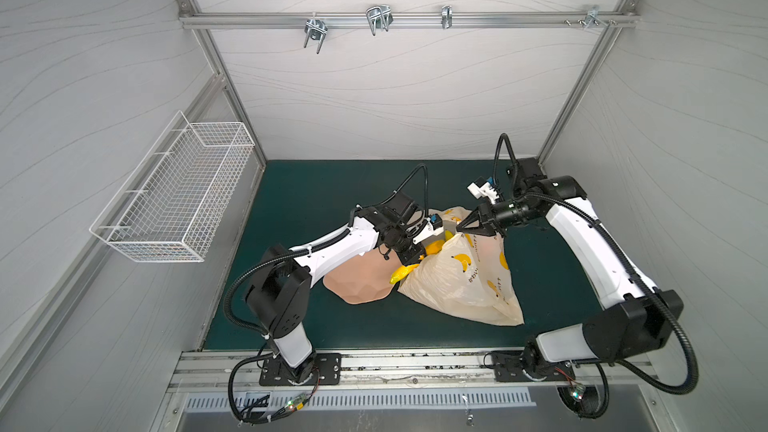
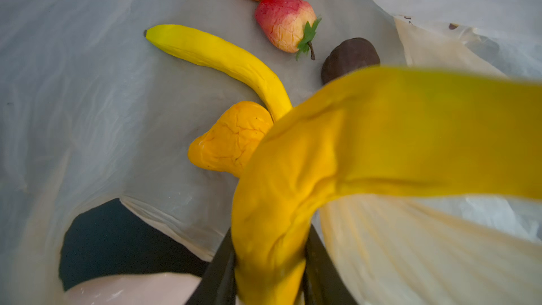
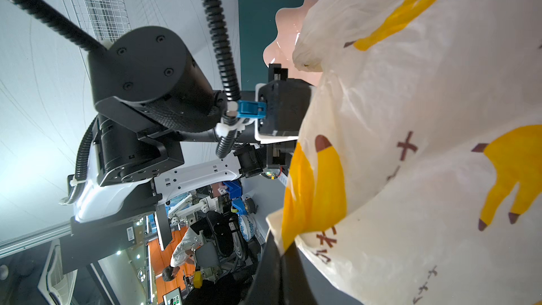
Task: Place the fruits into the plastic bag
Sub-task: 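Carry the banana with the left gripper down into the bag mouth, then open the left gripper to drop the banana inside the bag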
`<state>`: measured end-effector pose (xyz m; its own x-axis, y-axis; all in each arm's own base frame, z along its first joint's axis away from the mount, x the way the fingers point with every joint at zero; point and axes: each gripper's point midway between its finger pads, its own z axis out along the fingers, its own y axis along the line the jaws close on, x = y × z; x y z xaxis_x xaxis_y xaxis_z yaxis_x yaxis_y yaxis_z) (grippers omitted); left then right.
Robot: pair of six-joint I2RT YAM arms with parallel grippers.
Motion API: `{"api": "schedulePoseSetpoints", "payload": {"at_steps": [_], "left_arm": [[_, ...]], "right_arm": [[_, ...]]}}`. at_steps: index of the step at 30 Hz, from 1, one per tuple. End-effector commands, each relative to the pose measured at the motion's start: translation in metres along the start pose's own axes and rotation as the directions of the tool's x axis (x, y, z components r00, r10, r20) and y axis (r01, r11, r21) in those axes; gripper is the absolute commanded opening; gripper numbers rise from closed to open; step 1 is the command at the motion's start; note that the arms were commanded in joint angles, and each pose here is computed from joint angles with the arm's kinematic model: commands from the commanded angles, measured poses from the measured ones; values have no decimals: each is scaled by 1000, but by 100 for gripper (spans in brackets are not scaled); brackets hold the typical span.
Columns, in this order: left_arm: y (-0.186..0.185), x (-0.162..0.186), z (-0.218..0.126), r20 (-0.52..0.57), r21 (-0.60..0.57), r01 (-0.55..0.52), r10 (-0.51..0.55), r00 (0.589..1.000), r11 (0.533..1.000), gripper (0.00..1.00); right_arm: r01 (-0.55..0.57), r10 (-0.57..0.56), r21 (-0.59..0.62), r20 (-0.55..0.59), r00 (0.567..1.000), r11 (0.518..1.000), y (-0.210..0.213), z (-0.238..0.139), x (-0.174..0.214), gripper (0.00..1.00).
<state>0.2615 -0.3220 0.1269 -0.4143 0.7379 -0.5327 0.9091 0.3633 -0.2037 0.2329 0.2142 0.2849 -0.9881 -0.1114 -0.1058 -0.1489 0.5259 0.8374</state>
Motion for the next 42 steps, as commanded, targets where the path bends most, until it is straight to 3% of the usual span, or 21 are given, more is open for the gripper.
{"api": "schedulePoseSetpoints", "payload": {"at_steps": [1, 6, 10, 17, 25, 29, 32, 39, 42], "left_arm": [[2, -18, 4, 10, -18, -34, 34, 999, 999, 20], [4, -34, 17, 19, 18, 97, -97, 995, 995, 20], [2, -37, 34, -41, 66, 205, -203, 978, 976, 20], [16, -48, 47, -44, 36, 352, -350, 936, 935, 16], [26, -62, 59, -31, 24, 556, -555, 831, 831, 17], [18, -70, 63, -44, 92, 648, -647, 762, 756, 17], [8, -69, 62, -68, 126, 678, -676, 734, 724, 18], [-15, -59, 61, -145, 205, 730, -717, 681, 652, 28], [-23, -55, 62, -164, 226, 735, -719, 675, 639, 40]], "right_arm": [[0, 0, -16, -20, 1000, 1000, 6, 0, 3, 0], [-5, 4, -18, -30, 1000, 1000, 5, 5, 3, 0], [0, 0, -21, -33, 999, 1000, 7, 7, 2, 0], [4, -5, -31, -38, 999, 1000, 9, 9, 4, 0], [9, -11, -40, -39, 999, 999, 9, 10, 4, 0], [9, -10, -40, -39, 999, 999, 8, 10, 3, 0], [12, -13, -42, -37, 999, 999, 9, 10, 3, 0], [16, -17, -43, -25, 1000, 999, 8, 9, 1, 0], [15, -16, -45, -22, 1000, 999, 7, 9, -1, 0]]}}
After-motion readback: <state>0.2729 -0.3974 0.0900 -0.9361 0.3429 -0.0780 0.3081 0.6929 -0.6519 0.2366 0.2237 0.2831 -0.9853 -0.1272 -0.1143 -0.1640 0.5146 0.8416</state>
